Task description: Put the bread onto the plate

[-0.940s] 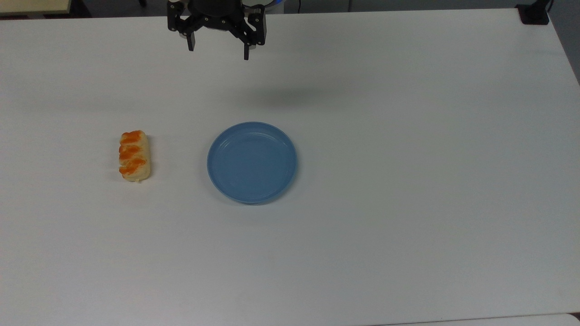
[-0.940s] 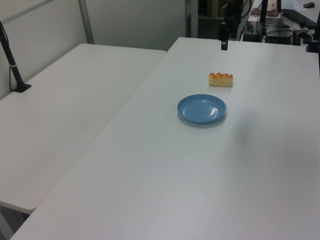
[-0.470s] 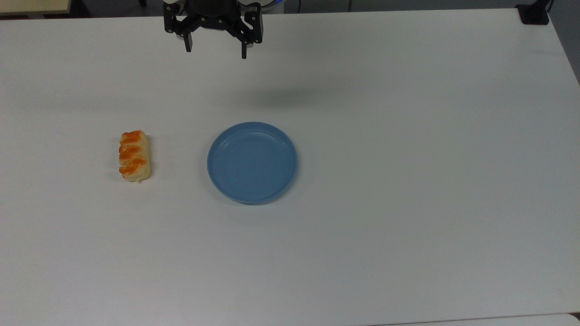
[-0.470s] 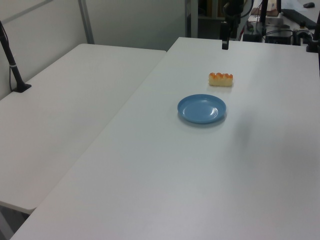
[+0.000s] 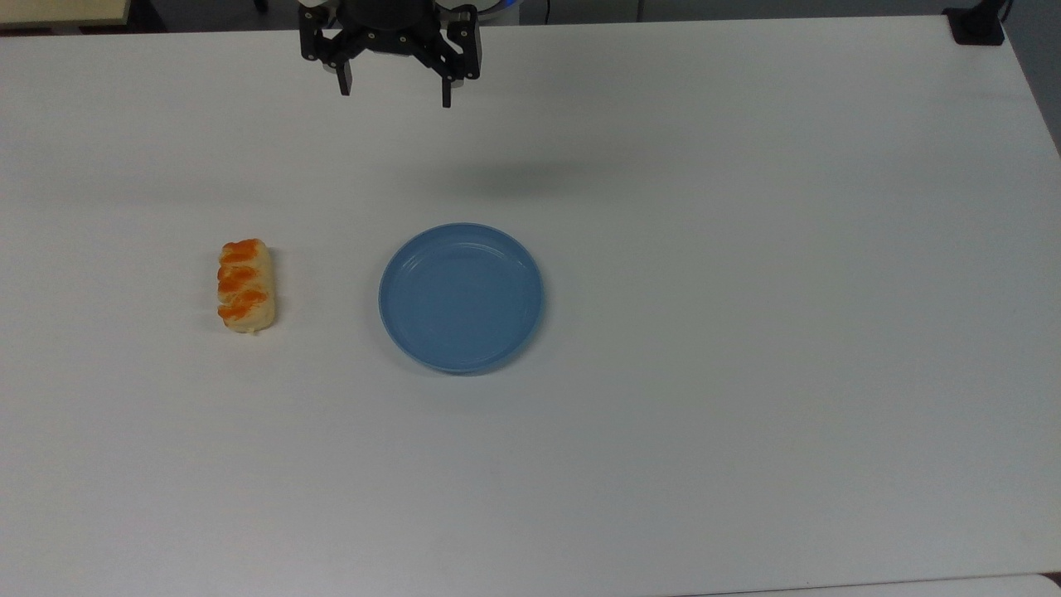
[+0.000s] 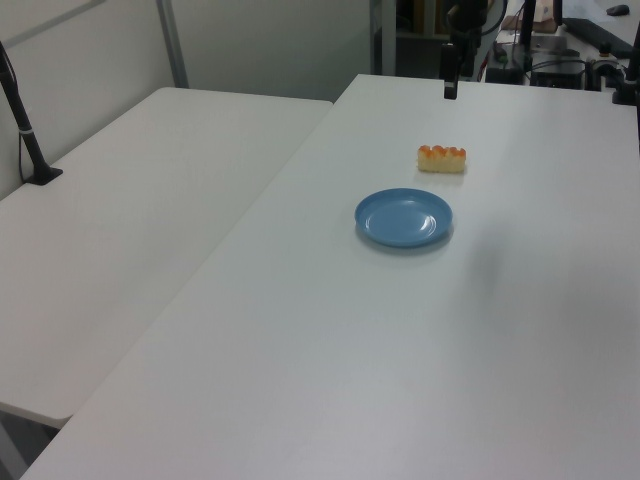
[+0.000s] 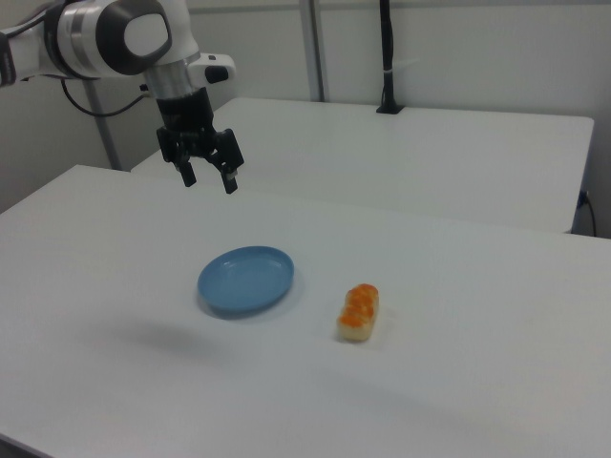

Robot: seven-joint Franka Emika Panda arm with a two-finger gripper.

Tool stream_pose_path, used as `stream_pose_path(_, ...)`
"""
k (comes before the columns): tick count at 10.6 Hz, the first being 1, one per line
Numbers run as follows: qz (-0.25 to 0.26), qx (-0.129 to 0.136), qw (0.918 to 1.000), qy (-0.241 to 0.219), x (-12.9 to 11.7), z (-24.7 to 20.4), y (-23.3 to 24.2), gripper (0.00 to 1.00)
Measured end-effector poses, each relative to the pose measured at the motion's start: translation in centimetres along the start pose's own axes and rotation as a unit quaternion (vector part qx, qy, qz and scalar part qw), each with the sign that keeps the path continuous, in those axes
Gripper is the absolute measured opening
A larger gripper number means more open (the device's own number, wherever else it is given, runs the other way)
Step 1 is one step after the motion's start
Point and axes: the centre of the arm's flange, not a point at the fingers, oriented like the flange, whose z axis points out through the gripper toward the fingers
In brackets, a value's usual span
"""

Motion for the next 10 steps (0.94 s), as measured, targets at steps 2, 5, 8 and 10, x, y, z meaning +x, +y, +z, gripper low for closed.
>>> stream_pose_path(2,-0.019,0.000,0.9998,-0.001,0.0,0.2,0.4,1.00)
stream_pose_path(5,-0.051,0.008,0.9986,-0.010,0.2,1.2,4.5,1.00)
stream_pose_path(8,-0.038,0.015,0.9992,-0.004,0.5,3.8,12.9,1.00)
stream_pose_path(10,-0.012,0.005,0.9999,0.008,2.2,8.8,17.8,1.00)
